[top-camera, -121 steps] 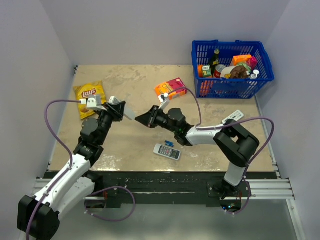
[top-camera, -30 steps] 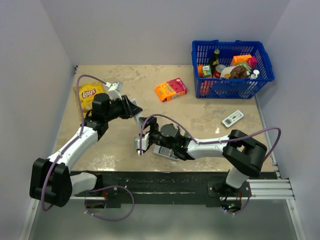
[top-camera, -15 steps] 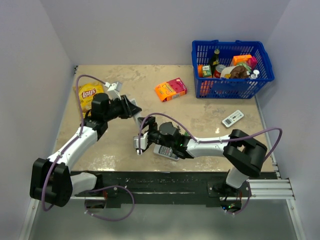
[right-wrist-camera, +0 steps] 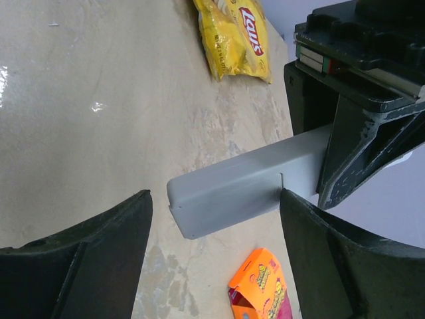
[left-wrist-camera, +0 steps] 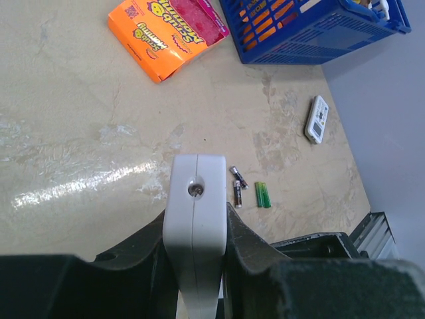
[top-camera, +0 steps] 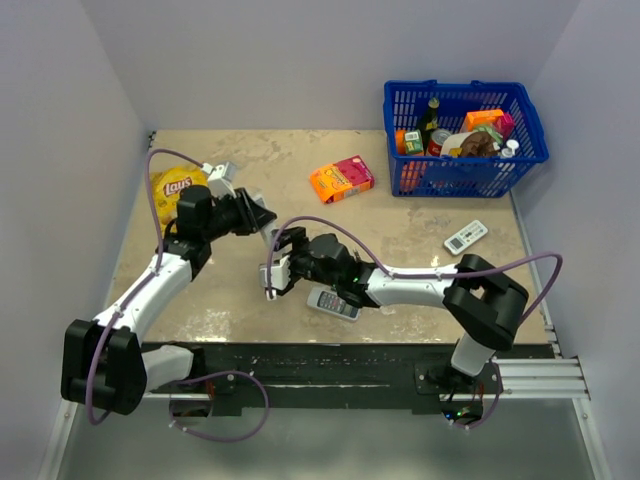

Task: Load the batteries into the remote control
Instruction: Remove the battery cover from the remote control.

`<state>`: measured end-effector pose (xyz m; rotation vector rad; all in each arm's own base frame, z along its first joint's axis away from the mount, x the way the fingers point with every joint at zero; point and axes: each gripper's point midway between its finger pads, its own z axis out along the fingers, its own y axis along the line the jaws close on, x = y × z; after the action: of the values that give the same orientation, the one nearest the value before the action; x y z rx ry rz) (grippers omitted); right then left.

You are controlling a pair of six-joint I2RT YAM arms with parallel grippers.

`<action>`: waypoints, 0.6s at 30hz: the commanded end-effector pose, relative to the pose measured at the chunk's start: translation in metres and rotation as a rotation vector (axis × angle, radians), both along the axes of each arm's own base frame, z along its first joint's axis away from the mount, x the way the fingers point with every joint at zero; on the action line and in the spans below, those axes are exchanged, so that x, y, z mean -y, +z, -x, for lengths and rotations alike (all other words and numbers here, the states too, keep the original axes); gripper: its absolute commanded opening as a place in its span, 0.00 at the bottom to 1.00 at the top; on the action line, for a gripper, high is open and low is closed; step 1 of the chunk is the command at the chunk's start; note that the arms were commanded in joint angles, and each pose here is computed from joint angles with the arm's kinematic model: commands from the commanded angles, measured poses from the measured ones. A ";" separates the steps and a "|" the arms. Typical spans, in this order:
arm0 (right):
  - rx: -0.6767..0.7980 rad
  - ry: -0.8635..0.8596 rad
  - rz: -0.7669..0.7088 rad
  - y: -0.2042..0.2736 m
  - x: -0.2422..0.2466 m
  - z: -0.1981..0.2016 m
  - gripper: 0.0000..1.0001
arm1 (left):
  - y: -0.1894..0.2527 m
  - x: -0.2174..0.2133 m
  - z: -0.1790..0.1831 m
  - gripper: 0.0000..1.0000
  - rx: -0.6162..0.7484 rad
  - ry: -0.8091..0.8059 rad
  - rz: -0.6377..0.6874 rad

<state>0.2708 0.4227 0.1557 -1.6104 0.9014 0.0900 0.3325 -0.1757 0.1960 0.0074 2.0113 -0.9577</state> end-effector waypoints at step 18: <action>-0.074 0.057 -0.020 -0.005 0.000 0.014 0.82 | 0.049 0.016 0.005 0.00 0.117 -0.106 0.124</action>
<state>0.2697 0.4228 0.1430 -1.6641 0.9116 0.1185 0.3402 -0.1645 0.1994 -0.0118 1.9809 -0.9357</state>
